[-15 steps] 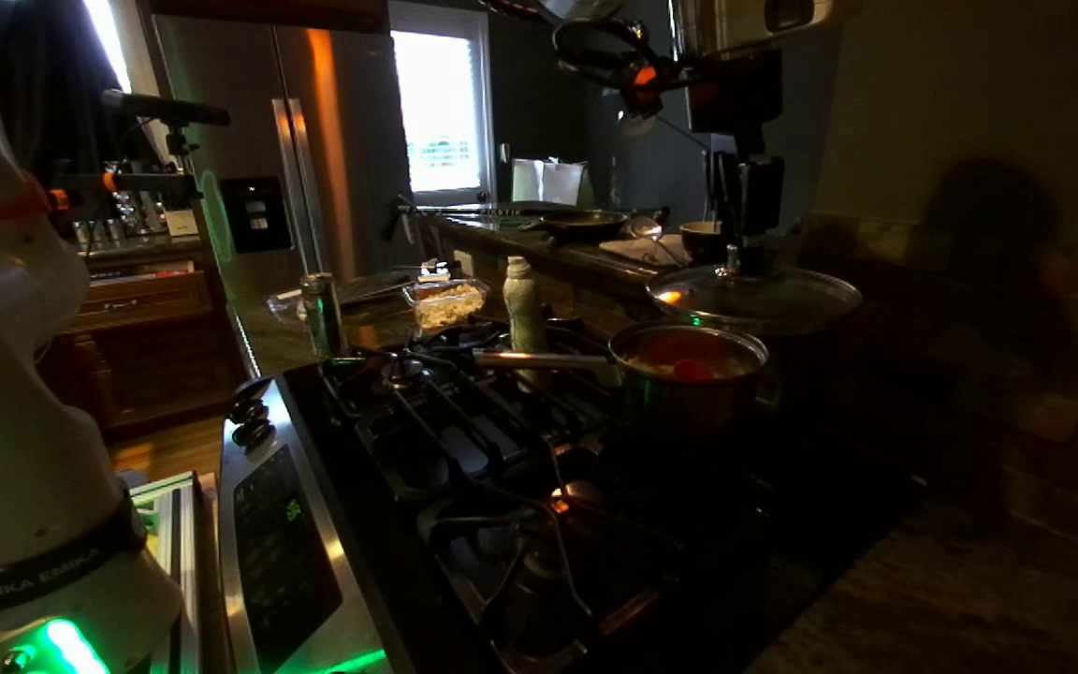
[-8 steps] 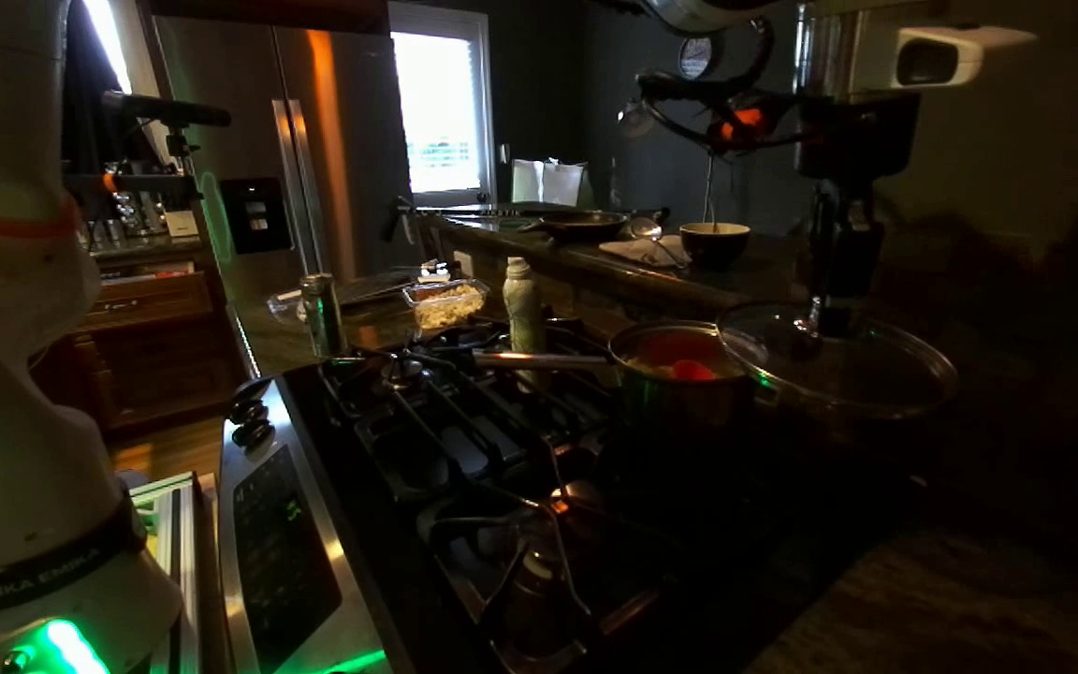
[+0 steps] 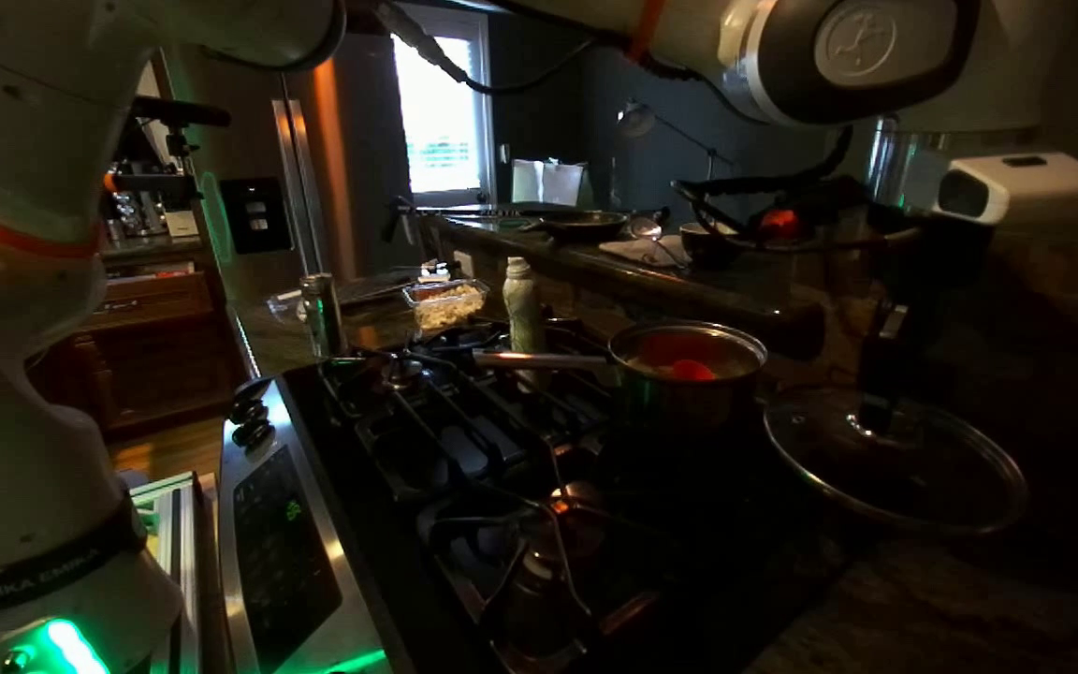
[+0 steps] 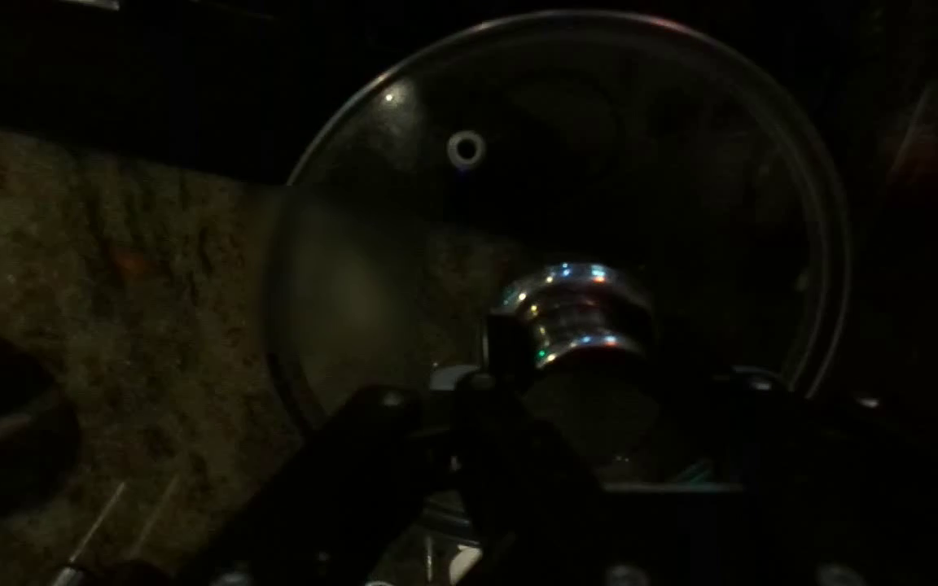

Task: Take the lid off the pot and place it on the counter top to the right

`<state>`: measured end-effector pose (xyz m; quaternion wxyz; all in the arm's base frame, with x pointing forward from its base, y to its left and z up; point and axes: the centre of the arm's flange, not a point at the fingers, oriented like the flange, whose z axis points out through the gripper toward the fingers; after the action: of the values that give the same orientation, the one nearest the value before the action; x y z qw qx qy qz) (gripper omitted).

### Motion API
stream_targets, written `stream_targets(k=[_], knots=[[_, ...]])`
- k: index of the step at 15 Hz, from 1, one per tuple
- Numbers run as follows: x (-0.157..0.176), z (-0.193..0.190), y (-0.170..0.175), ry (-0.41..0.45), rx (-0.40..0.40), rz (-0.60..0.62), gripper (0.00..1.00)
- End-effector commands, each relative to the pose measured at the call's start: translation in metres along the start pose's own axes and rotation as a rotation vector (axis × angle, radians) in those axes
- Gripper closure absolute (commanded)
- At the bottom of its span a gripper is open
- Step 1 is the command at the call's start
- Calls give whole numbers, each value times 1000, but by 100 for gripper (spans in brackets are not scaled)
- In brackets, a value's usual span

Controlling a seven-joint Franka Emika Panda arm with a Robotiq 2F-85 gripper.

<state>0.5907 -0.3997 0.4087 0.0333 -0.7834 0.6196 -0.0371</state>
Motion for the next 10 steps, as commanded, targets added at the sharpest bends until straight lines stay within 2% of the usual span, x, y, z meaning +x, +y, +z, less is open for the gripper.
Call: stream_targets(k=[1, 4, 5, 6, 7, 8, 10], knots=[[31, 18, -4, -19, 25, 193, 77], [51, 24, 14, -62, -3, 153, 77], [30, 32, 16, -28, -19, 153, 77], [35, 35, 20, -30, -24, 159, 52], [36, 37, 22, -31, -27, 161, 52], [35, 38, 22, -32, -28, 160, 77], [41, 48, 13, -41, -38, 148, 77]])
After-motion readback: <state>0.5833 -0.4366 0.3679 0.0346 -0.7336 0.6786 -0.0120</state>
